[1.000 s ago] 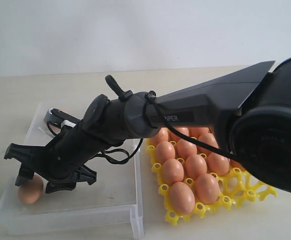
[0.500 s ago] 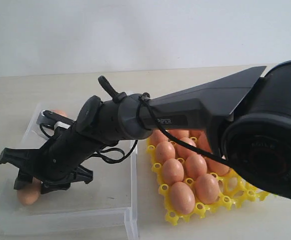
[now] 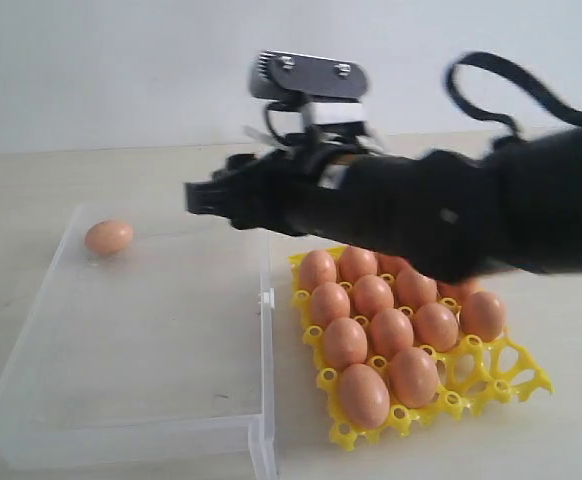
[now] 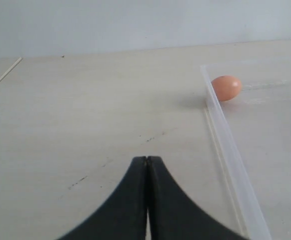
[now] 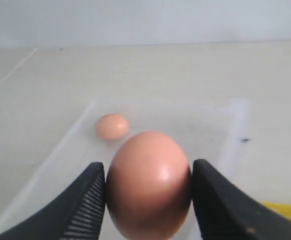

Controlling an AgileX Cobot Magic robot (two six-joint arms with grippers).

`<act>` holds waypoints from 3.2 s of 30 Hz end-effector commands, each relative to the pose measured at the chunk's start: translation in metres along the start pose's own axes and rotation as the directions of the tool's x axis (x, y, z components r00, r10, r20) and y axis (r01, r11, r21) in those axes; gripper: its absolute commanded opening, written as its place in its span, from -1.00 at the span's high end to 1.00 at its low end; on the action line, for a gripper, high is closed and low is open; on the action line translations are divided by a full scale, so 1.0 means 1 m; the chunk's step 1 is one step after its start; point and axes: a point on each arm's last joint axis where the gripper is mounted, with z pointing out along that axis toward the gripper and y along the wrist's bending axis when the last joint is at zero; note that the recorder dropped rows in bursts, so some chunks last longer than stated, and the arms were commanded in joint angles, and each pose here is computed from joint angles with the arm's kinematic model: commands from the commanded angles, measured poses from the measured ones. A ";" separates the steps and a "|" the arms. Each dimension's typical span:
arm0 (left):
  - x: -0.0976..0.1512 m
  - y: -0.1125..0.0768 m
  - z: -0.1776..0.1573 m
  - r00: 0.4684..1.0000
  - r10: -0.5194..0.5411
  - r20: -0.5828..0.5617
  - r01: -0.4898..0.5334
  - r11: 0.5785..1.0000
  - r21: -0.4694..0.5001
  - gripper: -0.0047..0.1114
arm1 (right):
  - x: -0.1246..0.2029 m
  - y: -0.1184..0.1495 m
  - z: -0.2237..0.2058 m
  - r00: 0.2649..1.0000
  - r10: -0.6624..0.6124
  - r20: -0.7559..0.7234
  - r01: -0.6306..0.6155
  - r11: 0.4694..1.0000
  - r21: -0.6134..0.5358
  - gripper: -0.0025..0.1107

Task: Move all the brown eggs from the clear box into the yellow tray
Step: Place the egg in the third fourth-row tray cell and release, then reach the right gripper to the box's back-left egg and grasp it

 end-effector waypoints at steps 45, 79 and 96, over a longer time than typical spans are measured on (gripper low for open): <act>-0.002 0.000 0.000 1.000 0.003 0.003 -0.003 1.000 -0.003 0.92 | 0.129 -0.105 -0.103 0.981 -0.171 -0.096 0.195 0.905 0.379 0.96; -0.002 0.000 0.000 1.000 0.003 0.003 -0.003 1.000 -0.003 0.92 | 0.000 -0.031 -0.127 0.873 -0.469 0.134 0.454 0.882 0.127 0.96; -0.002 0.000 0.000 1.000 0.003 0.003 -0.003 1.000 -0.003 0.92 | -0.047 0.041 0.126 0.954 -0.115 -0.278 0.097 0.992 -0.079 0.95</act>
